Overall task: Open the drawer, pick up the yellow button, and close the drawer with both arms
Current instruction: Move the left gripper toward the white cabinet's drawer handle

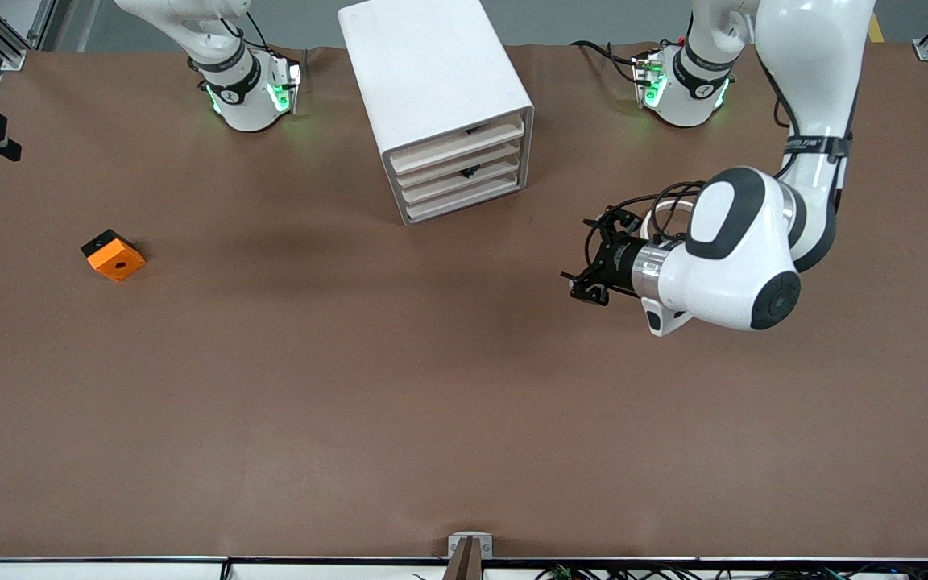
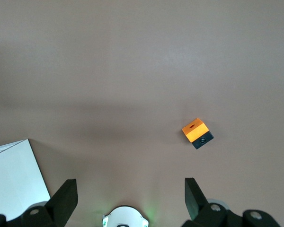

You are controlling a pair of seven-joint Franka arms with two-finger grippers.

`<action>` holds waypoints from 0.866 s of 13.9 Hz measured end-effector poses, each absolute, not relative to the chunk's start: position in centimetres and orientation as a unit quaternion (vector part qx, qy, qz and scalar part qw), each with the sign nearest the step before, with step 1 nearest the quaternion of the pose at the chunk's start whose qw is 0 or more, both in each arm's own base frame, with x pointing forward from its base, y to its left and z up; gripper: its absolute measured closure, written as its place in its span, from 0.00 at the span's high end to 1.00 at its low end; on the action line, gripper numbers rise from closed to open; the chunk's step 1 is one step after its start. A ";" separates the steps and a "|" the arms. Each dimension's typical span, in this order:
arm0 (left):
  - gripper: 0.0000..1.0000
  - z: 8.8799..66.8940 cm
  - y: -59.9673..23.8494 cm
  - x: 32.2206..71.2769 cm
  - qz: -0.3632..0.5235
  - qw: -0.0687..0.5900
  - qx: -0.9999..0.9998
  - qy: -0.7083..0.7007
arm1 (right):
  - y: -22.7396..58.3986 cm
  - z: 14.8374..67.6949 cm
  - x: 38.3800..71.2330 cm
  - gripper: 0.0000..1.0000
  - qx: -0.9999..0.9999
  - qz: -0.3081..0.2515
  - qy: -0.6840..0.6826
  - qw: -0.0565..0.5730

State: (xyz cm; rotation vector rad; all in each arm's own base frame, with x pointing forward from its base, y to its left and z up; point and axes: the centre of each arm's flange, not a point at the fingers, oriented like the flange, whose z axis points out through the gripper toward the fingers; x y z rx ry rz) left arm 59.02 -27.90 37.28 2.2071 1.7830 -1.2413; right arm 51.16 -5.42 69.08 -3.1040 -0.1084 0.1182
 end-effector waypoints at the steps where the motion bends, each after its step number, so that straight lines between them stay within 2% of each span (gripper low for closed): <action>1: 1.00 36.3 -28.3 58.9 -0.424 0.006 0.689 0.588 | -5.7 69.1 51.1 1.00 -0.999 0.038 -0.032 0.020; 6: 1.00 30.4 -30.6 57.3 -0.519 -0.129 0.560 0.633 | -5.8 69.0 51.1 1.00 -0.998 0.039 -0.032 0.024; 11: 1.00 26.9 -32.6 53.1 -0.558 -0.272 0.498 0.606 | -3.8 68.6 51.4 1.00 -0.997 0.043 -0.052 0.025; 12: 0.95 26.5 -32.9 52.3 -0.564 -0.290 0.492 0.596 | -3.6 68.6 51.4 1.00 -0.997 0.043 -0.053 0.025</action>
